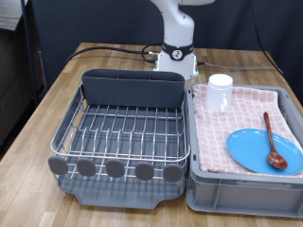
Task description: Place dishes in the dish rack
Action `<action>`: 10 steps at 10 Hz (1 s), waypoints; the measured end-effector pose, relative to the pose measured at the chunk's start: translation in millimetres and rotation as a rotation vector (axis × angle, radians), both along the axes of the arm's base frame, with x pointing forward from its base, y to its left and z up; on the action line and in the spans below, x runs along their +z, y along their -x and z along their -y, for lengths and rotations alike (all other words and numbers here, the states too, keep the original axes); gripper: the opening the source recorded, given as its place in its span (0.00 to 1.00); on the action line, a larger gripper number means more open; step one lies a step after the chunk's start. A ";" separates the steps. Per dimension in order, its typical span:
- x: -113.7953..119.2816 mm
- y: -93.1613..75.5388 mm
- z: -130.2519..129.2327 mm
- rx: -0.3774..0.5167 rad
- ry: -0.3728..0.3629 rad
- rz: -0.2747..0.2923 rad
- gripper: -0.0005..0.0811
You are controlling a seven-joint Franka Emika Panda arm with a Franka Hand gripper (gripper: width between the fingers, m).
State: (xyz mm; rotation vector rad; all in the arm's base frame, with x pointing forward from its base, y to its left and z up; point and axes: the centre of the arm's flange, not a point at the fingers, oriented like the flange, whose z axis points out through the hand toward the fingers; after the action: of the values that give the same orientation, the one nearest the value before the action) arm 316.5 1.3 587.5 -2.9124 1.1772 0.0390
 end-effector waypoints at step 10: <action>-32.6 -81.3 -106.0 -0.088 -0.030 0.098 0.99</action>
State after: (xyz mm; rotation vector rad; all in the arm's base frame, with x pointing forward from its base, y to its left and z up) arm 397.8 107.3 554.9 -2.7978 1.2752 -0.0845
